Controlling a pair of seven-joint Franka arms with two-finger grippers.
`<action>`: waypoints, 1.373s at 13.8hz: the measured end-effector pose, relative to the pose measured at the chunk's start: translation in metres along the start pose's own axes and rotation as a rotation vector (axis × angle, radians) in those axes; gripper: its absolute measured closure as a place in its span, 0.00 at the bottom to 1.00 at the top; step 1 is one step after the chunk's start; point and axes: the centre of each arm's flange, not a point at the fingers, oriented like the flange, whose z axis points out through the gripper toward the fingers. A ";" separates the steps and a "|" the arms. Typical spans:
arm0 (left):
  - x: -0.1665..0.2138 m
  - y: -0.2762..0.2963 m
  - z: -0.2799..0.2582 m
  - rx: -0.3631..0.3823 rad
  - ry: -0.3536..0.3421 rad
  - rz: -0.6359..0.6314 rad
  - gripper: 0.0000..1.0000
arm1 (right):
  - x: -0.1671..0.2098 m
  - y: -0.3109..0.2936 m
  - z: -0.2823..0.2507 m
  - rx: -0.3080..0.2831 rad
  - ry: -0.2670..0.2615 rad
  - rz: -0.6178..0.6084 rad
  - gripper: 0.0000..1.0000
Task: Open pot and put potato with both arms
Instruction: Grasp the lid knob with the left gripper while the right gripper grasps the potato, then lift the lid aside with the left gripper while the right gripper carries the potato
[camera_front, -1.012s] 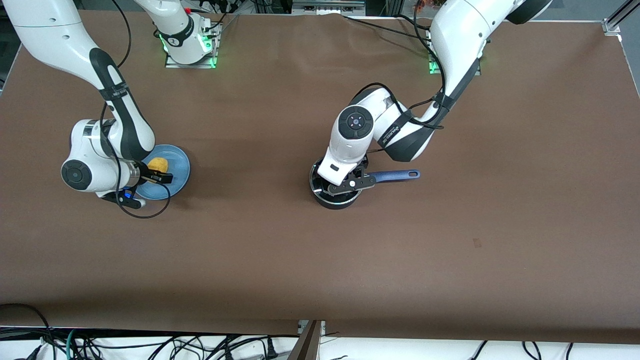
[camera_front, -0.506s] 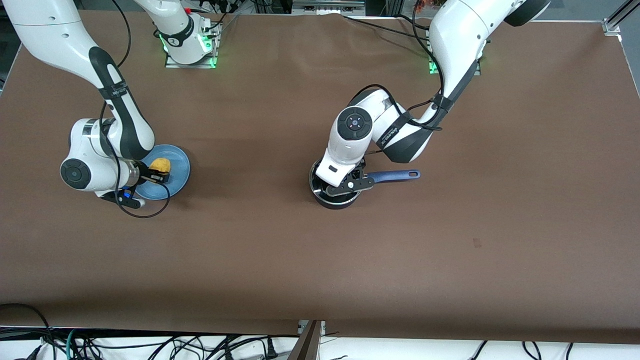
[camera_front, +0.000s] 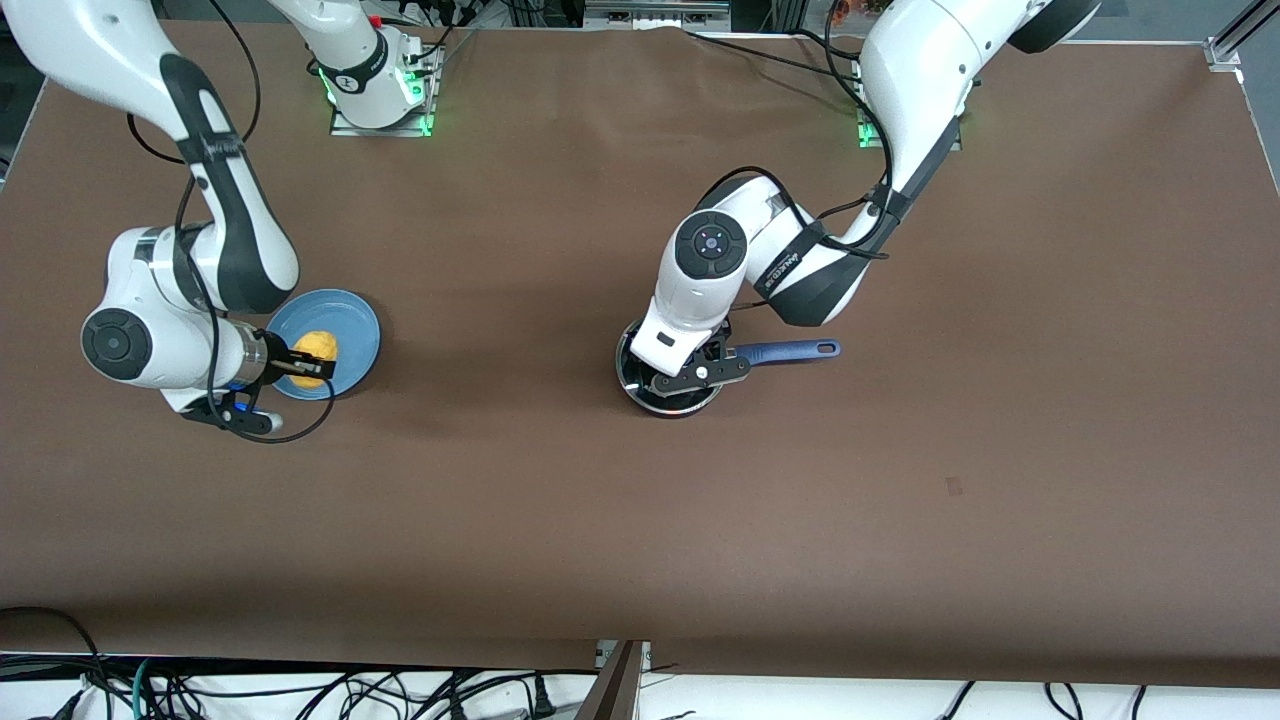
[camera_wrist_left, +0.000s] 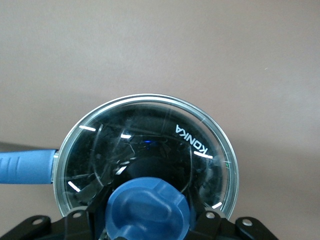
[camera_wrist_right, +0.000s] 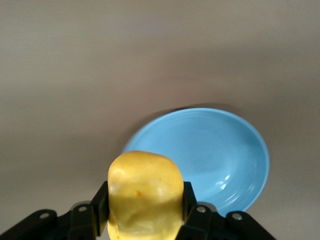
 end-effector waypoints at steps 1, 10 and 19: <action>0.000 0.002 -0.009 -0.003 0.006 0.002 0.35 | -0.003 -0.020 -0.021 0.008 0.012 -0.030 0.41; 0.049 -0.080 -0.122 0.118 0.023 0.120 0.35 | -0.051 -0.204 -0.065 0.140 0.092 -0.025 0.41; 0.104 -0.288 -0.123 0.193 -0.019 0.332 0.35 | -0.116 -0.392 0.014 0.410 0.268 0.145 0.41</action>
